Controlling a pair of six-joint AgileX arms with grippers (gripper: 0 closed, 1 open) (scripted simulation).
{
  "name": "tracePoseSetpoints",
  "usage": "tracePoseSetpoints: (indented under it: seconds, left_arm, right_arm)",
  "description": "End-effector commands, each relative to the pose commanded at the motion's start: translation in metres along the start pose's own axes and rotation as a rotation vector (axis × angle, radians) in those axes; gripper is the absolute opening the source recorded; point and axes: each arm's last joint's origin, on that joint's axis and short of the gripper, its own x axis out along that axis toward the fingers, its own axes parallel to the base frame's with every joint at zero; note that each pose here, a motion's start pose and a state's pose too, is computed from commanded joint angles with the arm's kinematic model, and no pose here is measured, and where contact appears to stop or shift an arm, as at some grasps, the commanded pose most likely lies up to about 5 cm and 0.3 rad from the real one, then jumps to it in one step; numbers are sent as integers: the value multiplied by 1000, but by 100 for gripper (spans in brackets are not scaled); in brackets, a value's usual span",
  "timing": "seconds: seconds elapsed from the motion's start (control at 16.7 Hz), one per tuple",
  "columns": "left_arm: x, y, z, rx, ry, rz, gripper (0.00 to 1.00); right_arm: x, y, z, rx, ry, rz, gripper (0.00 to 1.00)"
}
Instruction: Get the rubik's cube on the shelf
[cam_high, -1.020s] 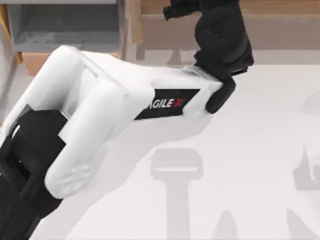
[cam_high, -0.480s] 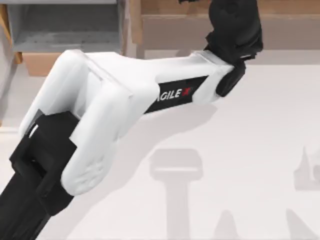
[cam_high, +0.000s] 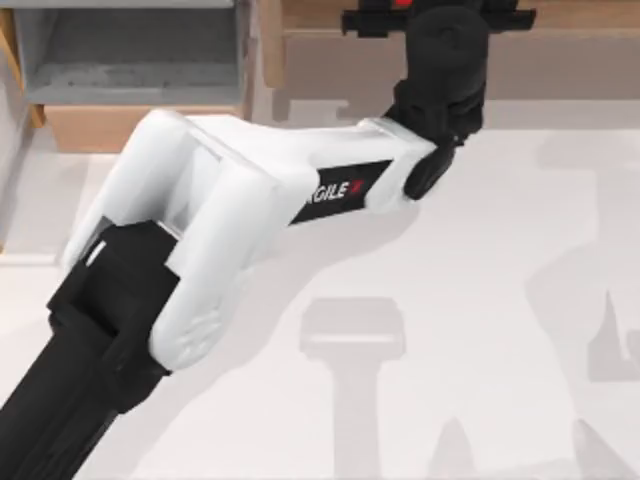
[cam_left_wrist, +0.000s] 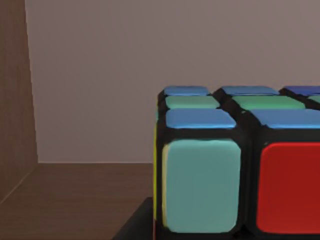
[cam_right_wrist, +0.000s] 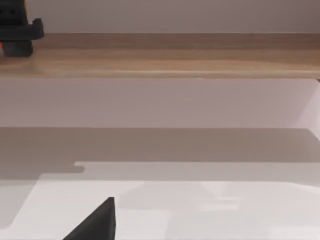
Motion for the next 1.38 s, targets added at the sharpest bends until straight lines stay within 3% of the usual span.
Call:
tracePoseSetpoints:
  seconds: [0.12, 0.9, 1.38]
  left_arm:
    - [0, 0, 0, 0, 0, 0, 0]
    - [0, 0, 0, 0, 0, 0, 98]
    - [0, 0, 0, 0, 0, 0, 100]
  right_arm:
    - [0, 0, 0, 0, 0, 0, 100]
    - [0, 0, 0, 0, 0, 0, 100]
    - [0, 0, 0, 0, 0, 0, 100]
